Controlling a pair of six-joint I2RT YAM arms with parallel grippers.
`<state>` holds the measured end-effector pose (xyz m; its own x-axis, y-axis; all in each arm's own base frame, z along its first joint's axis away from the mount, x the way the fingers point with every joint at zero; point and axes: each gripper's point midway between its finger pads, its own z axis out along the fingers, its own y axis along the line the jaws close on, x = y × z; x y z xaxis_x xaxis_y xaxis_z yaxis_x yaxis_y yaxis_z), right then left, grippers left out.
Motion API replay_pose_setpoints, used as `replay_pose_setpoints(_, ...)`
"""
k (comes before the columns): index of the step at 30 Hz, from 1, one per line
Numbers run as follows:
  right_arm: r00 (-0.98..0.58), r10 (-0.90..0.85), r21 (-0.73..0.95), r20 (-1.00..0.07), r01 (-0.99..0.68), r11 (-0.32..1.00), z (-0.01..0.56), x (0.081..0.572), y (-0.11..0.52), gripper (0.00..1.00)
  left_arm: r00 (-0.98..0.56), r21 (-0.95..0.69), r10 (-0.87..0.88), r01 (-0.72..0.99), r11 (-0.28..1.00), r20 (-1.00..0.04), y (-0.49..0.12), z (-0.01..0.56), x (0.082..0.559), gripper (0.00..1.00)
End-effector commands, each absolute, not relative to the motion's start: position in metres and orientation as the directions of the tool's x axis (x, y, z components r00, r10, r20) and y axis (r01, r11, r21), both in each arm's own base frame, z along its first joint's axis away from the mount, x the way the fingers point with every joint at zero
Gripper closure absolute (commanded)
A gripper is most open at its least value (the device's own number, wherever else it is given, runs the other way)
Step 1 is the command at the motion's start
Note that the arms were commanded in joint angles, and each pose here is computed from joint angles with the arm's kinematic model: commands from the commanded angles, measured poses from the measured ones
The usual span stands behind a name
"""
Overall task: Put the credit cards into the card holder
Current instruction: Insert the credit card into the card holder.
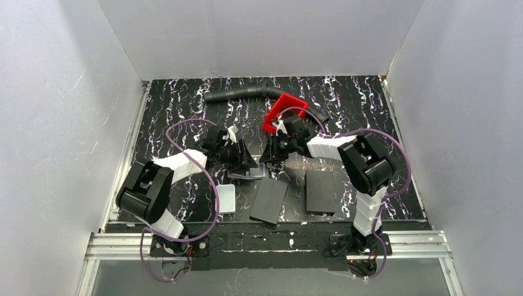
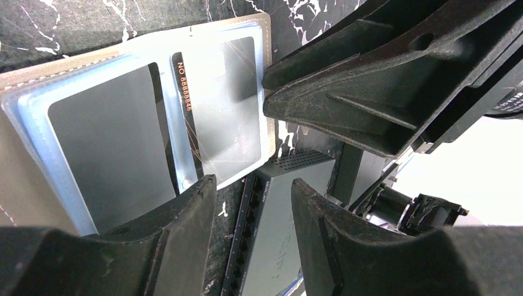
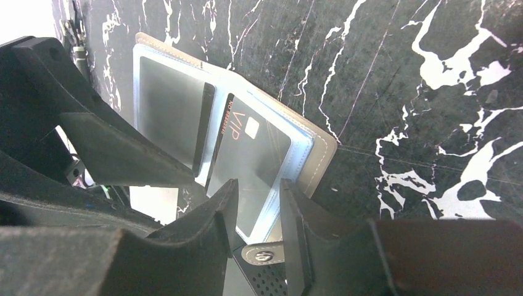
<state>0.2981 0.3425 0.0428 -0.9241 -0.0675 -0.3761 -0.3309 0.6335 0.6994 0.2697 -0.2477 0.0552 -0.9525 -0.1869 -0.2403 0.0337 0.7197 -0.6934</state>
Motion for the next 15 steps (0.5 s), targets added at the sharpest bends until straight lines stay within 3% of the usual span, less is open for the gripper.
replay_pose_setpoints(1, -0.911, -0.072, 0.702, -0.406, -0.361, 0.614, 0.056, 0.304, 0.347, 0.61, -0.953, -0.704, -0.17, 0.059, 0.708, -0.25, -0.249, 0.069, 0.269, 0.53)
replay_pose_setpoints(15, -0.927, -0.037, 0.728, -0.373, -0.316, 0.609, 0.044, 0.305, 0.351, 0.61, -0.968, -0.658, -0.167, -0.003, 0.753, -0.187, -0.241, 0.025, 0.263, 0.54)
